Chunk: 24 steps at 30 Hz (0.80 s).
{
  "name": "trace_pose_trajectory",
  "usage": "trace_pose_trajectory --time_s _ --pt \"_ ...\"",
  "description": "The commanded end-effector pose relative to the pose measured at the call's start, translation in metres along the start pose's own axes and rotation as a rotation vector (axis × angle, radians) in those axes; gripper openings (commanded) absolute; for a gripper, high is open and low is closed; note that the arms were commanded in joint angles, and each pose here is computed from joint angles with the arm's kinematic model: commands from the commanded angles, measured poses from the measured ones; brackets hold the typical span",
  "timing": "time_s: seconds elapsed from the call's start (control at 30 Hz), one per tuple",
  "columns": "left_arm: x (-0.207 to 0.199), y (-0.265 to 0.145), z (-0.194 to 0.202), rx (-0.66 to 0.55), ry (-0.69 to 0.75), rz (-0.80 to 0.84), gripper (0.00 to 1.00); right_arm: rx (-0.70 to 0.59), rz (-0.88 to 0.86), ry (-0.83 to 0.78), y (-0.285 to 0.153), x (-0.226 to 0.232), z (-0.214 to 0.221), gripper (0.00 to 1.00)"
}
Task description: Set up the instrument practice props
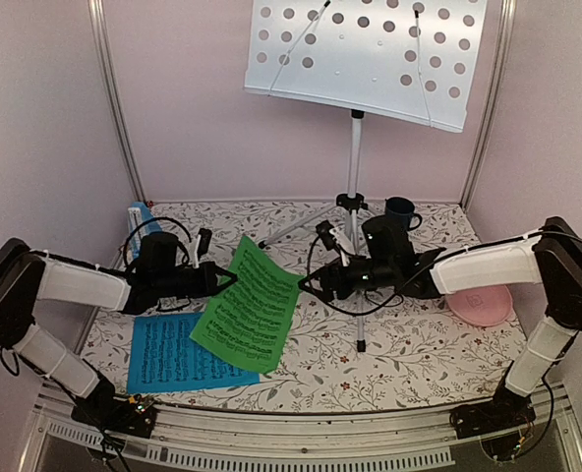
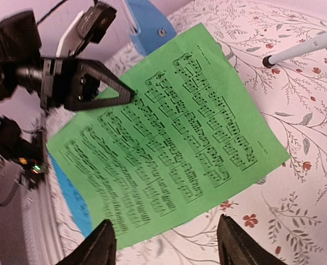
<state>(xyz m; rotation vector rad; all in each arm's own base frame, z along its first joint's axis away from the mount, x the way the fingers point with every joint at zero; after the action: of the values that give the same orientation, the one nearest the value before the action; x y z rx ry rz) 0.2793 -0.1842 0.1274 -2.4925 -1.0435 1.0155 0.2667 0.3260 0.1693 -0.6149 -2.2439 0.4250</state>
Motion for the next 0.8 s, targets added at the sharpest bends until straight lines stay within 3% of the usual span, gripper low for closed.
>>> trace_pose_trajectory --time_s 0.0,0.13,0.23,0.53,0.77 --pt "-0.046 -0.029 -0.033 -0.123 0.368 0.073 0.0 -0.159 -0.207 -0.037 -0.042 0.027 -0.02 0.76" --pt "-0.073 -0.06 -0.046 -0.242 0.512 0.142 0.0 -0.226 -0.279 -0.046 -0.067 0.035 -0.021 0.92" --pt "-0.096 -0.086 -0.056 -0.338 0.602 0.243 0.0 -0.238 -0.328 -0.076 -0.078 0.045 -0.021 0.97" --pt "-0.159 -0.161 -0.081 -0.634 0.81 0.463 0.0 -0.416 -0.395 -0.123 -0.117 0.055 -0.013 1.0" --pt "-0.185 -0.179 -0.095 -0.72 0.836 0.624 0.0 -0.506 -0.557 -0.107 -0.127 0.067 -0.017 0.99"
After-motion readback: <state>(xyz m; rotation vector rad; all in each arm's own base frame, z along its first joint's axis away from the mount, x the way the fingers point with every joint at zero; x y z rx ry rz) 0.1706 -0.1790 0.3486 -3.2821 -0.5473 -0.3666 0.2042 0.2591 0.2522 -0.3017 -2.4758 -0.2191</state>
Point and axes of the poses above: each gripper's point midway between its finger pads, its own y axis out along the fingers, its own x axis along the line the jaws close on, z = x × y, the point moved 8 cm from there along -y, back along the fingers, and after that the axes turned 14 degrees about y, right-handed, at the moved point
